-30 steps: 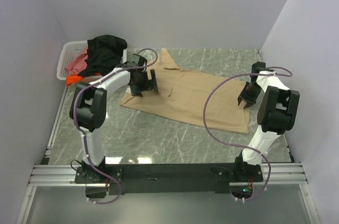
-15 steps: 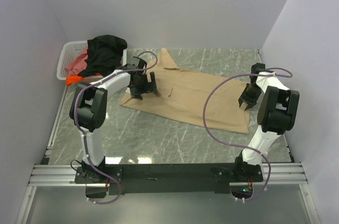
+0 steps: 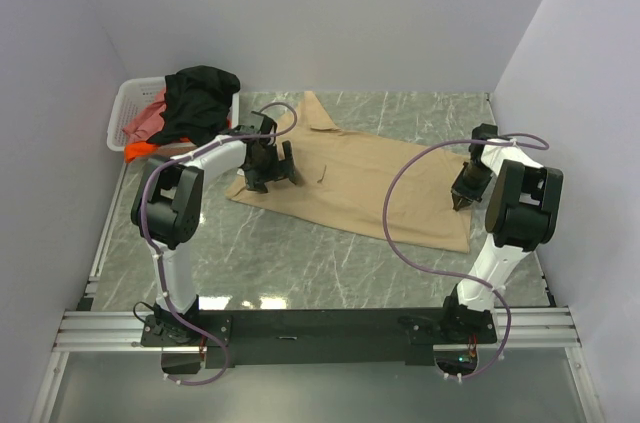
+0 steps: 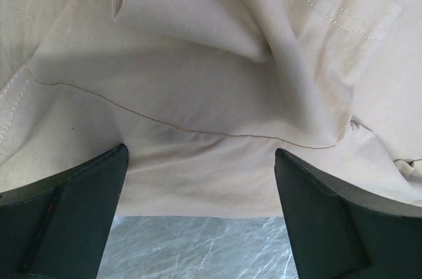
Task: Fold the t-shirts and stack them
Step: Fold the tshirt
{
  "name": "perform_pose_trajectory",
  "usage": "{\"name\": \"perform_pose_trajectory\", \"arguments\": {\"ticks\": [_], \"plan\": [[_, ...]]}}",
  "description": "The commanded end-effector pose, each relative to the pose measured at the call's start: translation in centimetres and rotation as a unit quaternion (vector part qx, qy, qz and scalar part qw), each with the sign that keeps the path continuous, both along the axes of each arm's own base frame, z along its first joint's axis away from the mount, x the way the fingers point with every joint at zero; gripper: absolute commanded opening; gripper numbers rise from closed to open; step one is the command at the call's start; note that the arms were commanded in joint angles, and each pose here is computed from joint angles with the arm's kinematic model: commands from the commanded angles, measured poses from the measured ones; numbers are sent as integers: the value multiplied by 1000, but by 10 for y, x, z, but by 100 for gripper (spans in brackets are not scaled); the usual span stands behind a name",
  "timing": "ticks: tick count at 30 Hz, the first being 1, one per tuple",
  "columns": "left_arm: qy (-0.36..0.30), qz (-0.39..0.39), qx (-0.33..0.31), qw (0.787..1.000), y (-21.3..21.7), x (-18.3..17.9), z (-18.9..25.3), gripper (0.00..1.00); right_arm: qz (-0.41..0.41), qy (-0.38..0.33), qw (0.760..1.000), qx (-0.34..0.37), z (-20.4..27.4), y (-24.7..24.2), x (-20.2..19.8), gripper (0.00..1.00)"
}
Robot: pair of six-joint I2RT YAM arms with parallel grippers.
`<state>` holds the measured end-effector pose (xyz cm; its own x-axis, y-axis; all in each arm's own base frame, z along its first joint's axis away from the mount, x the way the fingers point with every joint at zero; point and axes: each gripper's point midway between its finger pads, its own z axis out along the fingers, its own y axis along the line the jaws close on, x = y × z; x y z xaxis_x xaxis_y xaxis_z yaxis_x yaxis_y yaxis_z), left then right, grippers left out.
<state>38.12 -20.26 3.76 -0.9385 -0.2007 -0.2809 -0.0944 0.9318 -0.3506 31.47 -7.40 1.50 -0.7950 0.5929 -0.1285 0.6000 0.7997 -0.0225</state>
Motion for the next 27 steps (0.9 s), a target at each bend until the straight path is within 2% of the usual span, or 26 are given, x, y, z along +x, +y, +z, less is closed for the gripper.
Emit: {"name": "perform_pose_trajectory", "arguments": {"ticks": [1, 3, 20, 27], "plan": [[-12, -3, -12, 1000, -3, 1, 4, 99, -5, 1, 1000, -16, -3, -6, 1, 6], [-8, -1, -10, 1000, -1, -1, -1, 99, -6, 3, 1000, -22, -2, -8, 0, 0], [9, 21, 3, 1000, 19, -16, -19, 99, -20, -23, 996, -80, 38, -34, -5, 0], [10, 29, 5, 1000, 22, -19, -21, 99, -28, -17, 995, -93, 40, -43, -10, 0]]}}
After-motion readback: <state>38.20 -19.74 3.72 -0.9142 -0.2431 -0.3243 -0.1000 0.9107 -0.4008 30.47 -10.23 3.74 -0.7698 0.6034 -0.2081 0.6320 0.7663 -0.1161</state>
